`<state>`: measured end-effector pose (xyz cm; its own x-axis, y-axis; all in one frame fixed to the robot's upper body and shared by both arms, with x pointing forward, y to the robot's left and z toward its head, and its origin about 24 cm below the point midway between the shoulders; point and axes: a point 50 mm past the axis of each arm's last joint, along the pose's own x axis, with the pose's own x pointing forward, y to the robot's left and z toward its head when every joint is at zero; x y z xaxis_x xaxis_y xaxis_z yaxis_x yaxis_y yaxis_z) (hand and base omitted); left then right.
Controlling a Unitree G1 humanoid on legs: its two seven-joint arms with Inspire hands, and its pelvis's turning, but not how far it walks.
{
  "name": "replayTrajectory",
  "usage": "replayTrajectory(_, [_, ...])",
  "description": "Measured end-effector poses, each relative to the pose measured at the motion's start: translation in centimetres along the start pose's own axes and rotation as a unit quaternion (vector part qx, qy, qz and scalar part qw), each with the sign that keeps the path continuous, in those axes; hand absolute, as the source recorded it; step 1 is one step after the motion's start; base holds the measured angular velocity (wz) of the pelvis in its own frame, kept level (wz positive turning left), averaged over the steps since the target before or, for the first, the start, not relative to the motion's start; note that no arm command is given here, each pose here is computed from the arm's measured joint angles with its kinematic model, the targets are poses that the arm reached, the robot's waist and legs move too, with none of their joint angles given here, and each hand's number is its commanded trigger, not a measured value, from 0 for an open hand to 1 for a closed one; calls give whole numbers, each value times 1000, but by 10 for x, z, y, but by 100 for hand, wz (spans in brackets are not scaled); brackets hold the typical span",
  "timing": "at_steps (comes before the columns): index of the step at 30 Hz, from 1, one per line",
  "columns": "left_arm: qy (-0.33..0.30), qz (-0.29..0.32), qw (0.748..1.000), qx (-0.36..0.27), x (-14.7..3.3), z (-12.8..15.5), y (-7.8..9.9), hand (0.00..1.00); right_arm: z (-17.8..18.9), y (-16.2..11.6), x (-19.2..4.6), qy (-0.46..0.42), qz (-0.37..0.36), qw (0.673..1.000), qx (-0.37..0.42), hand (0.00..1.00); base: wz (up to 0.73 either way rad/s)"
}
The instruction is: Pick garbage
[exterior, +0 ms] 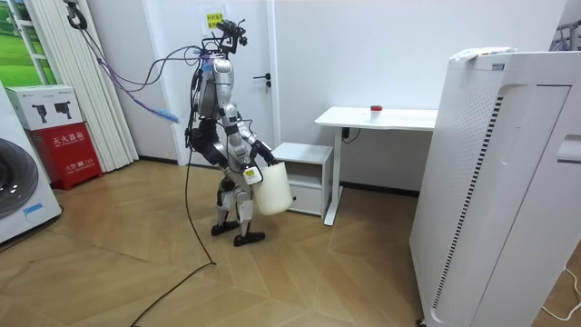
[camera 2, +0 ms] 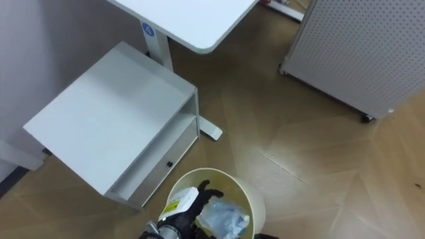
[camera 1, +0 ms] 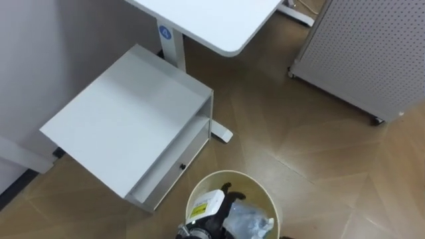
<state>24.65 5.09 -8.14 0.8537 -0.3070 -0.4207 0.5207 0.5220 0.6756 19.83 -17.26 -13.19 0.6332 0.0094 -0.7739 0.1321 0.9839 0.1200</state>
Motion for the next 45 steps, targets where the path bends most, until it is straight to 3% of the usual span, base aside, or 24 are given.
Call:
replayTrajectory(16, [12, -8, 1000, -10, -16, -27, 3, 0, -23, -22, -8, 35, -7, 999, -9, 100, 1])
replayTrajectory(27, [-61, 71, 995, -33, -25, -17, 33, 0, -39, -42, -17, 42, -43, 997, 38, 100, -1])
replayTrajectory(36, [-115, 217, 966, -76, -45, -12, 85, 0, -54, -45, -26, 37, -43, 997, 47, 100, -23])
replayTrajectory(45, [-112, 280, 948, -106, -56, -22, 101, 0, -51, -42, -25, 36, -26, 999, 14, 100, -38])
